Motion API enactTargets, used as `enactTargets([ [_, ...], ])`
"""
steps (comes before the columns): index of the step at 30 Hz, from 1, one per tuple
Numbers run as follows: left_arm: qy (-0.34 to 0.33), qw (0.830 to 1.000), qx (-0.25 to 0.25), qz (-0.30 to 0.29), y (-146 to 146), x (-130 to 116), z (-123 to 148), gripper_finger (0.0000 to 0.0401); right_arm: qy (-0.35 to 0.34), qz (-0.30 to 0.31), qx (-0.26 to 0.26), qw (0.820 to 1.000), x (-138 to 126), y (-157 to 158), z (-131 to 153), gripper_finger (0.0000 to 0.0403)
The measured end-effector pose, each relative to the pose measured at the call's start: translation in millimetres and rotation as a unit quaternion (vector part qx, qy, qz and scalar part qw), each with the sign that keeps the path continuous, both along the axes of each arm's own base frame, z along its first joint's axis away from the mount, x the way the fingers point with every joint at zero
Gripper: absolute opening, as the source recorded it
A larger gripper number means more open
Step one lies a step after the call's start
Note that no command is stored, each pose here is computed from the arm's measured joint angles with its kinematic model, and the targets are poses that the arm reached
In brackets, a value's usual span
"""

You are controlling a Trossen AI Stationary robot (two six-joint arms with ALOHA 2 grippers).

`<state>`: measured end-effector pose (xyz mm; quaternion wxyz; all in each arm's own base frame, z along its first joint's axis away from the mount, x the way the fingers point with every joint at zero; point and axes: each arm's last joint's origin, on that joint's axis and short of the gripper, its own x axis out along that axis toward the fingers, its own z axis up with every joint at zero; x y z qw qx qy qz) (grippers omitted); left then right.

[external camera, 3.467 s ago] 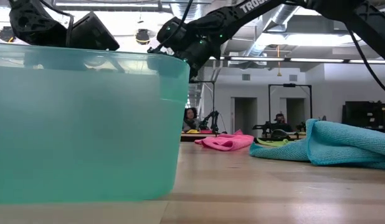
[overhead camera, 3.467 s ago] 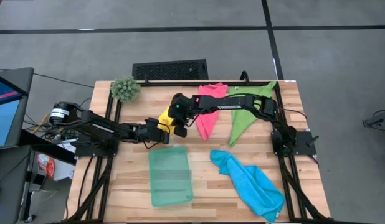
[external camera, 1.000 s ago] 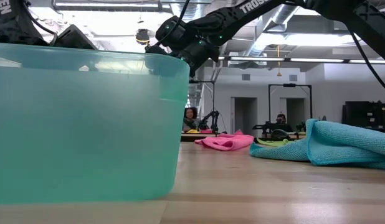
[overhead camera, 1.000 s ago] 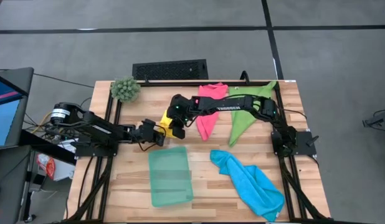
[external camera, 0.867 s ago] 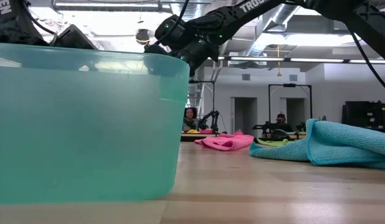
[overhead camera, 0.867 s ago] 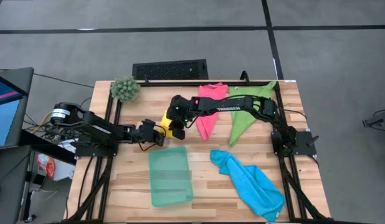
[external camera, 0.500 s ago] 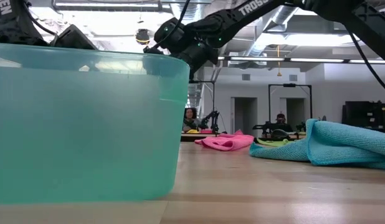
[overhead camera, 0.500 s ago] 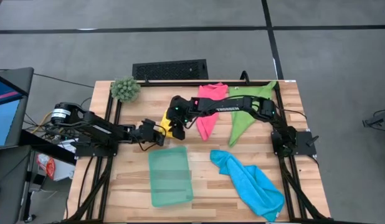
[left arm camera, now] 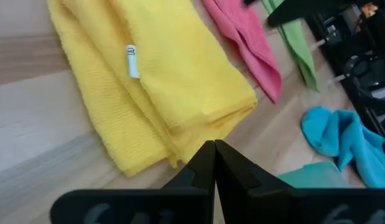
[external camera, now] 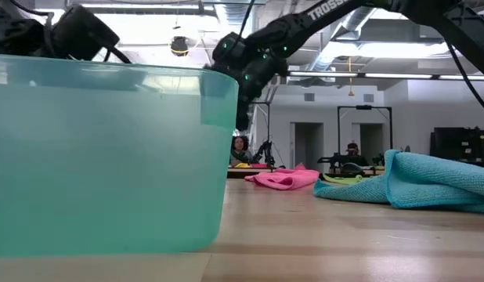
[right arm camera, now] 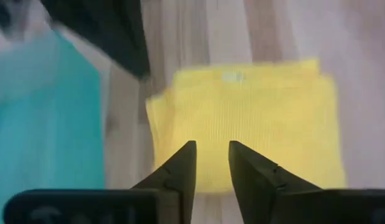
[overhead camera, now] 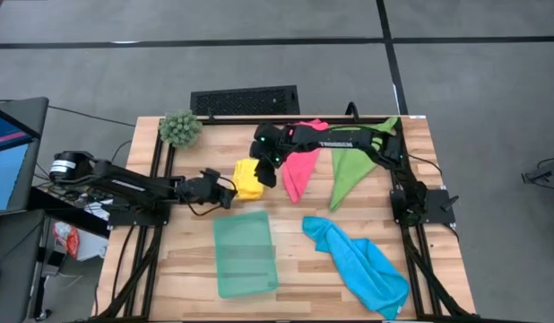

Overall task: Fold microfiber towels
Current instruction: Put the folded yellow towel in the green bin

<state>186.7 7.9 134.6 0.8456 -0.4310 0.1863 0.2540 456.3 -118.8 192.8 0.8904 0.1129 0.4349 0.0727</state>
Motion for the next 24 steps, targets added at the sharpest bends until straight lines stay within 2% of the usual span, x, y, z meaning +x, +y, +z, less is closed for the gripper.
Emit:
enactTargets([
  [3,-0.011,1.0,0.002,0.003,0.1,-3.8,6.5,0.0,0.011,0.011,-0.003,1.0,-0.5,7.4,-9.8,0.0103],
  [8,-0.034,0.998,0.045,0.026,3.3,-3.1,17.4,0.0,0.011,0.023,-0.01,1.0,0.5,26.5,-22.3,0.0088],
  [14,0.009,0.998,0.057,-0.004,3.5,10.7,10.6,0.0,-0.002,0.019,-0.039,0.999,4.7,33.1,-20.8,0.0075],
  [17,0.031,0.997,0.065,-0.007,4.0,20.2,6.7,0.0,-0.012,0.017,-0.043,0.999,6.3,32.5,-19.6,0.007],
  [24,0.083,0.991,0.084,-0.061,3.7,44.3,-4.1,0.0,-0.018,-0.003,-0.049,0.999,3.9,26.5,-10.5,0.0061],
])
